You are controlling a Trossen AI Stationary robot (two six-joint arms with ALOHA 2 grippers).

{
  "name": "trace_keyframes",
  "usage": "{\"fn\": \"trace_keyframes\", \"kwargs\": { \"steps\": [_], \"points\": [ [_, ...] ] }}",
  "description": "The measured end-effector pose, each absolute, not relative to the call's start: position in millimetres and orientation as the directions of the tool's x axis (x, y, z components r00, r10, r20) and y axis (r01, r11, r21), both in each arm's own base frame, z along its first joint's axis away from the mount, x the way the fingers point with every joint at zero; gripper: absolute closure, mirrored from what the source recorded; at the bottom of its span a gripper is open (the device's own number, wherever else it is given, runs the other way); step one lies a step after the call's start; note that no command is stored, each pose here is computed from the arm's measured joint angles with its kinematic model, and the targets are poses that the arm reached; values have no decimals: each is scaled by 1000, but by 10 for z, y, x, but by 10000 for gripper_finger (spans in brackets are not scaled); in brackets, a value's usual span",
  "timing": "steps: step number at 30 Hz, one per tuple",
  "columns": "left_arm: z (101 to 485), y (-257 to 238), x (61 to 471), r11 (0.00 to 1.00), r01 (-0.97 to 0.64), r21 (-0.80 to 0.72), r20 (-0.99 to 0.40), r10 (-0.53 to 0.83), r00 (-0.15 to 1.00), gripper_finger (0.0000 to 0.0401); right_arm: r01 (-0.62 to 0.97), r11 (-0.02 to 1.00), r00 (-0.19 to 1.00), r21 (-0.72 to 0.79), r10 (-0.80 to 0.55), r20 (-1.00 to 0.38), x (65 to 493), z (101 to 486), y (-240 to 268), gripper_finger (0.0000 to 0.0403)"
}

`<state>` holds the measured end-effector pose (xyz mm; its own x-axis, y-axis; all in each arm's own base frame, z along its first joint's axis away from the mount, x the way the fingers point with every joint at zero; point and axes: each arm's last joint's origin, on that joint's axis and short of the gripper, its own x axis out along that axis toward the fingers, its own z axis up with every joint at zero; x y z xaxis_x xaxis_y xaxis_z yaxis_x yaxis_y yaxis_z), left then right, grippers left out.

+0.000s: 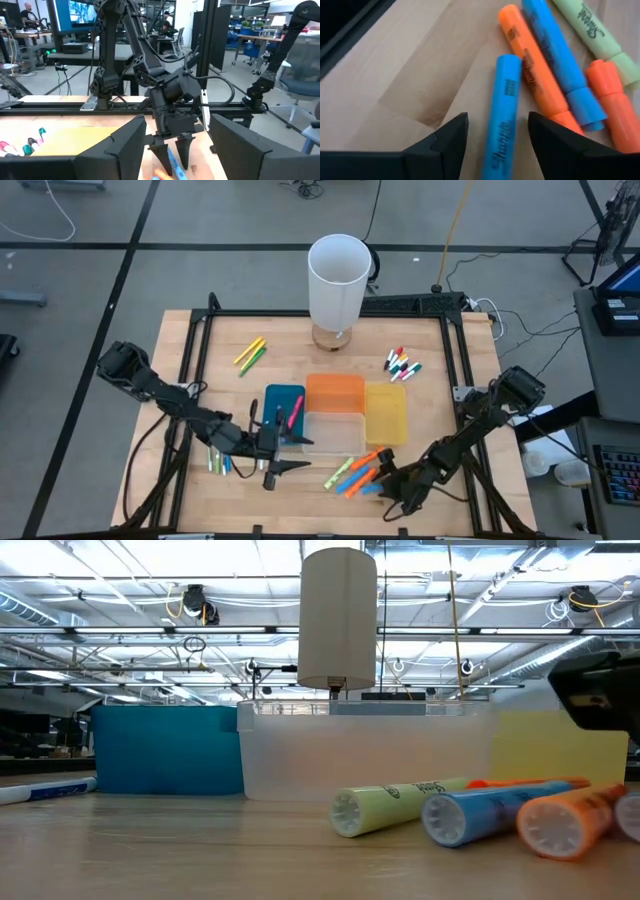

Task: Pick & Place Markers
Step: Put the large right blue highlighter pen into the blue bin

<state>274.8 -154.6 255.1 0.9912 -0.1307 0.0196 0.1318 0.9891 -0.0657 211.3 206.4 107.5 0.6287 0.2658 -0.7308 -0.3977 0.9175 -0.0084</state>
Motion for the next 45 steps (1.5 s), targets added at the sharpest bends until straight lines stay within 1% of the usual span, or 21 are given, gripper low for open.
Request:
{"fn": "trace_keyframes", "kwargs": {
  "steps": [3,6,10,13,17,21,23,24,26,28,30,33,36,38,41,45],
  "points": [
    [2549,-1544,2749,989,131,-66,18,-130,991,174,-384,923,616,11,265,-742,2096,1067,2065,221],
    [2548,-1545,2748,988,131,-76,17,-130,991,174,-384,923,589,25,266,-763,2077,1055,2060,249],
    [2548,-1545,2748,987,131,-92,17,-130,991,174,-387,921,548,38,263,-794,2048,1030,2042,309],
    [2545,-1545,2748,987,131,-90,14,-130,991,173,-410,910,518,61,287,-806,2052,1022,2027,355],
    [2544,-1545,2748,989,131,-66,13,-130,991,173,-445,887,484,123,354,-800,2058,1086,2017,356],
    [2528,-1545,2749,990,130,-60,-2,-130,992,173,-480,858,471,184,429,-771,1969,1292,2043,356],
    [2523,-1546,2750,990,129,-59,-5,-130,992,173,-521,834,517,181,477,-710,1952,1493,2098,356],
    [2524,-1546,2750,990,130,-59,-4,-130,992,173,-545,823,562,158,499,-660,1955,1613,2134,356],
    [2524,-1534,2757,990,125,-59,-4,-126,992,173,-604,792,630,86,541,-557,1951,1815,2187,356],
    [2525,-1522,2764,991,121,-63,-3,-122,993,173,-653,758,671,-3,576,-466,1947,1951,2209,356],
    [2523,-1513,2772,991,121,-50,-1,-121,993,174,-662,743,718,-100,589,-370,1962,2080,2216,356],
    [2448,-1543,2833,990,141,25,16,-142,990,174,-605,765,795,-222,562,-230,2036,2229,2190,356],
    [2334,-1614,2927,971,186,149,75,-198,977,174,-535,783,844,-318,512,-158,2131,2282,2131,356],
    [2258,-1666,3008,946,195,258,111,-229,967,174,-445,816,893,-368,437,-111,2197,2327,2063,356],
    [2151,-1754,3144,913,193,360,128,-254,959,174,-341,853,936,-394,345,-63,2287,2376,1960,356],
    [2176,-1850,3387,900,148,410,159,-230,960,174,-291,869,949,-399,314,-9,2356,2432,1879,356]
  ]
}}
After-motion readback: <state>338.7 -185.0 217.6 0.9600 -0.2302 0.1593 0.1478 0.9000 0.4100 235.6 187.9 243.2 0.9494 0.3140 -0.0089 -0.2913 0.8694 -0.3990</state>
